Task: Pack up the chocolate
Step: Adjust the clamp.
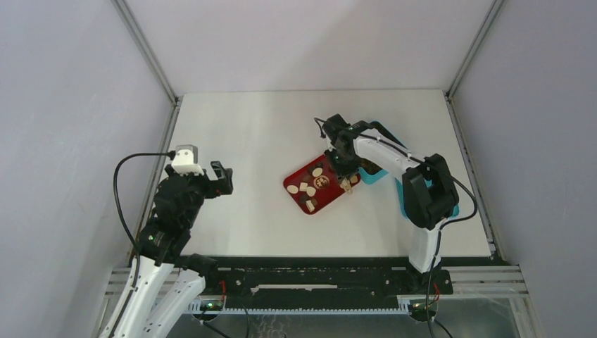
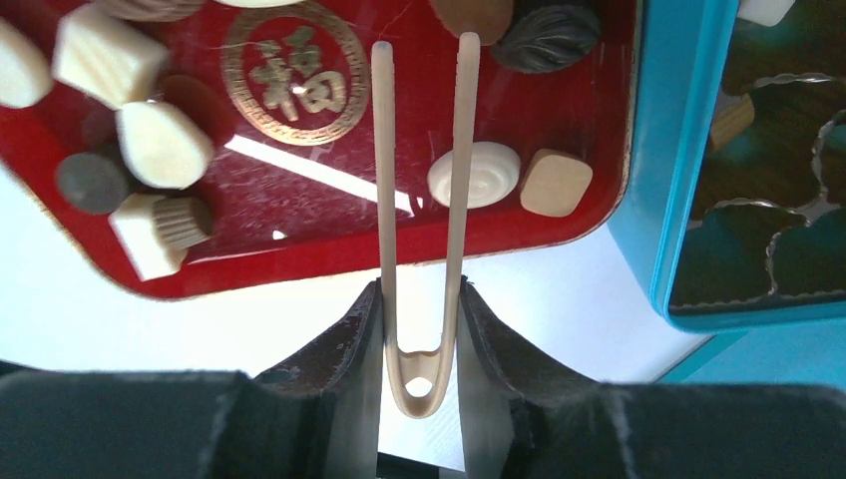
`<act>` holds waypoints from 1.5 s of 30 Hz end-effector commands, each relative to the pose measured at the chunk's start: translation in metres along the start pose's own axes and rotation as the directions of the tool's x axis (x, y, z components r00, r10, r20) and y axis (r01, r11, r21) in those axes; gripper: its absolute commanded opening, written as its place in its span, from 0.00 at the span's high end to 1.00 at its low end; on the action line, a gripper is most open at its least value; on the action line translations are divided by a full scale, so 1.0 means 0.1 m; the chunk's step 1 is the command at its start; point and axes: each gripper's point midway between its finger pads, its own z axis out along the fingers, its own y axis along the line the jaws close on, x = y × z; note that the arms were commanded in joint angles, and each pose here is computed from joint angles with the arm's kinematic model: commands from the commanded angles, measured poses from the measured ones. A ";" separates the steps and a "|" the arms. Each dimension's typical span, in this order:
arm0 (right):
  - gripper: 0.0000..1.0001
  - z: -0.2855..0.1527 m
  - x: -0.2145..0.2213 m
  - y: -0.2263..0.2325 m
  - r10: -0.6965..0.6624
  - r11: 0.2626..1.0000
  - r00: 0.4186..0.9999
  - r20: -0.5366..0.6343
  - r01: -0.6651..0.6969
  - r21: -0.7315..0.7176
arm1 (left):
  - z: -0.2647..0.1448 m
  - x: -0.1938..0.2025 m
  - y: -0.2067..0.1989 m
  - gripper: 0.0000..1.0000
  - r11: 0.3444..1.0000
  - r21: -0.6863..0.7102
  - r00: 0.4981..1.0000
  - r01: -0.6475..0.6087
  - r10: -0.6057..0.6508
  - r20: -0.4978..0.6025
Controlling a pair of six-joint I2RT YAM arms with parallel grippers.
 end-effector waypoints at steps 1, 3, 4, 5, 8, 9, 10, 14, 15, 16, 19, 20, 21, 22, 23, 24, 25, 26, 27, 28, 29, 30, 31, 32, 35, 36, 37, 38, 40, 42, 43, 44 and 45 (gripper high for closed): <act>0.75 -0.50 -0.32 0.17 -0.041 0.998 0.978 0.203 0.051 -0.042 | 0.06 -0.03 -0.17 0.00 0.995 0.072 0.997 0.074 -0.075 0.006; 0.74 -0.55 -0.34 0.23 -0.055 0.997 0.971 0.234 0.068 -0.048 | 0.05 -0.08 -0.26 0.00 0.986 0.111 0.991 0.128 -0.130 0.013; 0.74 -0.57 -0.34 0.25 -0.060 0.996 0.967 0.247 0.074 -0.050 | 0.05 -0.09 -0.31 0.00 0.979 0.136 0.987 0.155 -0.158 0.014; 0.74 -0.60 -0.35 0.28 -0.064 0.995 0.962 0.265 0.081 -0.054 | 0.06 -0.10 -0.36 0.00 0.970 0.160 0.982 0.184 -0.190 0.017; 0.74 -0.70 -0.36 0.43 -0.080 0.988 0.946 0.314 0.117 -0.100 | 0.09 -0.10 -0.51 0.00 0.938 0.226 0.962 0.264 -0.272 0.007; 0.74 -0.73 -0.36 0.47 -0.084 0.986 0.940 0.331 0.126 -0.107 | 0.11 -0.07 -0.54 0.00 0.928 0.236 0.955 0.289 -0.296 -0.005; 0.74 -0.77 -0.38 0.51 -0.088 0.984 0.931 0.354 0.136 -0.113 | 0.13 -0.06 -0.58 0.00 0.916 0.251 0.948 0.312 -0.319 -0.015; 0.73 -0.91 -0.39 0.65 -0.103 0.974 0.899 0.427 0.178 -0.139 | 0.21 -0.06 -0.77 0.00 0.870 0.329 0.926 0.368 -0.373 -0.050; 0.73 -0.94 -0.39 0.68 -0.108 0.972 0.890 0.442 0.188 -0.141 | 0.23 -0.06 -0.82 0.00 0.858 0.345 0.922 0.380 -0.383 -0.061; 0.73 -0.96 -0.39 0.71 -0.112 0.970 0.883 0.456 0.198 -0.144 | 0.26 -0.05 -0.87 0.00 0.847 0.360 0.917 0.391 -0.392 -0.074; 0.73 -1.03 -0.39 0.78 -0.124 0.963 0.863 0.490 0.223 -0.151 | 0.33 -0.05 -1.03 0.01 0.824 0.391 0.910 0.409 -0.402 -0.104; 0.73 -1.04 -0.38 0.81 -0.126 0.960 0.857 0.499 0.231 -0.155 | 0.35 -0.02 -1.10 0.02 0.818 0.397 0.908 0.415 -0.400 -0.124; 0.73 -1.06 -0.38 0.84 -0.130 0.957 0.850 0.510 0.241 -0.159 | 0.37 -0.06 -1.18 0.02 0.808 0.418 0.907 0.415 -0.403 -0.122; 0.73 -1.09 -0.39 0.86 -0.133 0.955 0.841 0.524 0.250 -0.160 | 0.40 -0.06 -1.26 0.02 0.799 0.429 0.905 0.421 -0.405 -0.132; 0.73 -1.10 -0.38 0.88 -0.136 0.952 0.835 0.533 0.259 -0.162 | 0.42 -0.05 -1.33 0.03 0.786 0.443 0.900 0.430 -0.411 -0.143; 0.73 -1.12 -0.38 0.91 -0.139 0.950 0.829 0.542 0.267 -0.164 | 0.45 -0.06 -1.40 0.04 0.772 0.455 0.893 0.444 -0.423 -0.153; 0.73 -1.14 -0.38 0.93 -0.140 0.948 0.822 0.552 0.273 -0.165 | 0.47 -0.05 -1.47 0.06 0.754 0.470 0.885 0.459 -0.435 -0.167; 0.73 -1.16 -0.38 0.96 -0.143 0.945 0.815 0.561 0.281 -0.167 | 0.50 -0.05 -1.54 0.07 0.734 0.481 0.873 0.480 -0.451 -0.182; 0.73 -1.17 -0.38 0.98 -0.146 0.943 0.810 0.568 0.288 -0.168 | 0.55 -0.04 -1.60 0.09 0.721 0.485 0.866 0.494 -0.459 -0.200; 0.72 -1.18 -0.37 1.01 -0.149 0.941 0.806 0.573 0.294 -0.169 | 0.56 -0.06 -1.67 0.10 0.705 0.499 0.859 0.505 -0.466 -0.211; 0.73 -1.19 -0.36 1.02 -0.151 0.939 0.803 0.577 0.299 -0.170 | 0.58 -0.08 -1.74 0.10 0.691 0.514 0.856 0.508 -0.470 -0.215; 0.73 -1.19 -0.36 1.05 -0.154 0.937 0.800 0.581 0.305 -0.171 | 0.59 -0.09 -1.80 0.11 0.682 0.524 0.856 0.509 -0.467 -0.223; 0.72 -1.20 -0.35 1.07 -0.156 0.935 0.795 0.586 0.311 -0.172 | 0.60 -0.09 -1.86 0.11 0.677 0.532 0.856 0.509 -0.464 -0.229; 0.73 -1.21 -0.34 1.08 -0.157 0.934 0.791 0.591 0.314 -0.172 | 0.62 -0.09 -1.92 0.11 0.672 0.537 0.856 0.509 -0.460 -0.235; 0.73 -1.25 -0.33 1.11 -0.157 0.932 0.781 0.605 0.321 -0.171 | 0.67 -0.05 -2.05 0.12 0.656 0.538 0.845 0.529 -0.463 -0.266; 0.72 -1.26 -0.32 1.13 -0.161 0.930 0.775 0.611 0.326 -0.169 | 0.69 -0.05 -2.09 0.12 0.646 0.541 0.839 0.538 -0.468 -0.275; 0.73 -1.28 -0.32 1.14 -0.161 0.929 0.770 0.617 0.329 -0.168 | 0.70 -0.04 -2.12 0.13 0.636 0.544 0.834 0.547 -0.473 -0.285; 0.73 -1.30 -0.32 1.15 -0.161 0.928 0.764 0.625 0.332 -0.167 | 0.71 -0.05 -2.16 0.13 0.625 0.549 0.828 0.555 -0.478 -0.293; 0.72 -1.32 -0.32 1.16 -0.164 0.928 0.755 0.635 0.336 -0.159 | 0.76 -0.03 -2.20 0.15 0.619 0.542 0.819 0.569 -0.488 -0.303; 0.73 -1.33 -0.33 1.17 -0.166 0.930 0.747 0.644 0.336 -0.150 | 0.81 -0.02 -2.24 0.19 0.605 0.532 0.803 0.592 -0.504 -0.319; 0.73 -1.33 -0.33 1.17 -0.166 0.930 0.744 0.647 0.337 -0.148 | 0.82 -0.03 -2.27 0.22 0.593 0.534 0.794 0.602 -0.512 -0.328; 0.73 -1.34 -0.33 1.17 -0.165 0.930 0.739 0.653 0.337 -0.147 | 0.83 -0.04 -2.29 0.25 0.580 0.532 0.783 0.617 -0.522 -0.339; 0.72 -1.35 -0.34 1.18 -0.163 0.929 0.734 0.659 0.338 -0.147 | 0.86 -0.02 -2.31 0.29 0.572 0.528 0.775 0.627 -0.527 -0.349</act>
